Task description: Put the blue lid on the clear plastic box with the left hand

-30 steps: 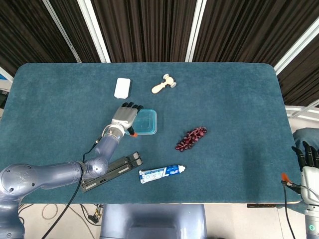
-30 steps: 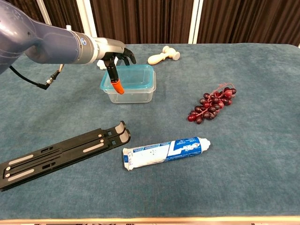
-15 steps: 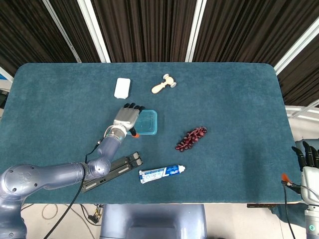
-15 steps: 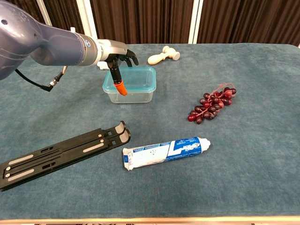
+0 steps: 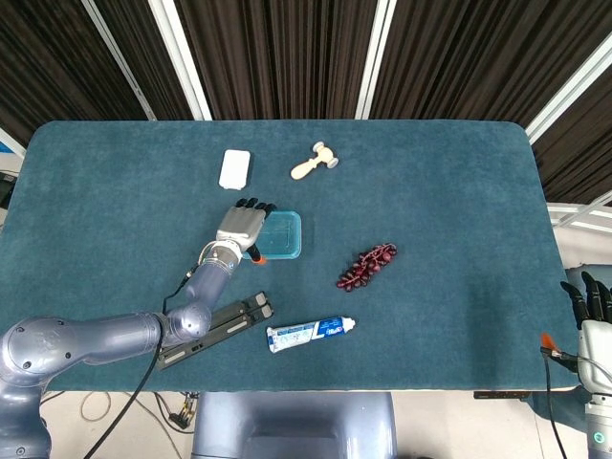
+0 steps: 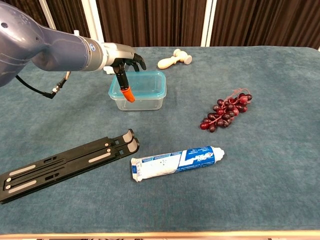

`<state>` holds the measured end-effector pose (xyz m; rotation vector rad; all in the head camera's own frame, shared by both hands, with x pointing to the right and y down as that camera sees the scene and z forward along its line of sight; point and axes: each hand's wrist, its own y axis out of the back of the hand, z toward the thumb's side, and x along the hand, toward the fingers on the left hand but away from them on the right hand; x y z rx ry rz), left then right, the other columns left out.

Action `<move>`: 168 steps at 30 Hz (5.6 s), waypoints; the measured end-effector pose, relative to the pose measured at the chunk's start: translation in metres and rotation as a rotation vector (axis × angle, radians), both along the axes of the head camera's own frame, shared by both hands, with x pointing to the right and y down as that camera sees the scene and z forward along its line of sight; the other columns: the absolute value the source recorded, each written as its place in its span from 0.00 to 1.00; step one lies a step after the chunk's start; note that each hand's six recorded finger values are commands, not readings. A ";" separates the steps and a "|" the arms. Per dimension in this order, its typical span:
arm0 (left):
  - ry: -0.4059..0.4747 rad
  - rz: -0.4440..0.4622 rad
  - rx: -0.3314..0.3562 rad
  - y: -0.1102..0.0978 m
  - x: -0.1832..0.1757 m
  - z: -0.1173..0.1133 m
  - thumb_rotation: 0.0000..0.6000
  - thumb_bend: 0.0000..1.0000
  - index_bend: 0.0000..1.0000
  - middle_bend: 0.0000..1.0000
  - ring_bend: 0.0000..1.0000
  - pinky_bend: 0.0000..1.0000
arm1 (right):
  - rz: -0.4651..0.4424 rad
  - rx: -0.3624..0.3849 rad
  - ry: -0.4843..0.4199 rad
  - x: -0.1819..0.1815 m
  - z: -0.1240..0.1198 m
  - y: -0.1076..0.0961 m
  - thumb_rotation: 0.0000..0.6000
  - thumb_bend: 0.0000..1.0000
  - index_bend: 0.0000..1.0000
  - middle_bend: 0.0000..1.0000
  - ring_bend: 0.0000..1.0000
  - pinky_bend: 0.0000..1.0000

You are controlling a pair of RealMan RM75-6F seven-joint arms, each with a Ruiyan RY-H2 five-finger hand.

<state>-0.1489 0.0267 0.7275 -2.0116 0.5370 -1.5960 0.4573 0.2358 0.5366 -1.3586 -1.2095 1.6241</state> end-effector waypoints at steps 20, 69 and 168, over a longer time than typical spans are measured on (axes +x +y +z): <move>-0.007 0.013 0.001 0.003 -0.003 0.002 1.00 0.26 0.13 0.32 0.00 0.05 | 0.000 0.004 0.000 0.000 0.000 0.000 1.00 0.29 0.17 0.04 0.02 0.00; -0.046 0.071 0.024 0.003 -0.002 -0.001 1.00 0.21 0.09 0.15 0.00 0.04 | 0.000 0.001 -0.001 0.000 0.000 0.001 1.00 0.29 0.17 0.04 0.02 0.00; -0.009 0.258 0.220 -0.019 0.039 0.000 1.00 0.52 0.66 0.30 0.08 0.17 | 0.041 -0.005 0.005 0.004 0.001 0.002 1.00 0.29 0.17 0.04 0.02 0.00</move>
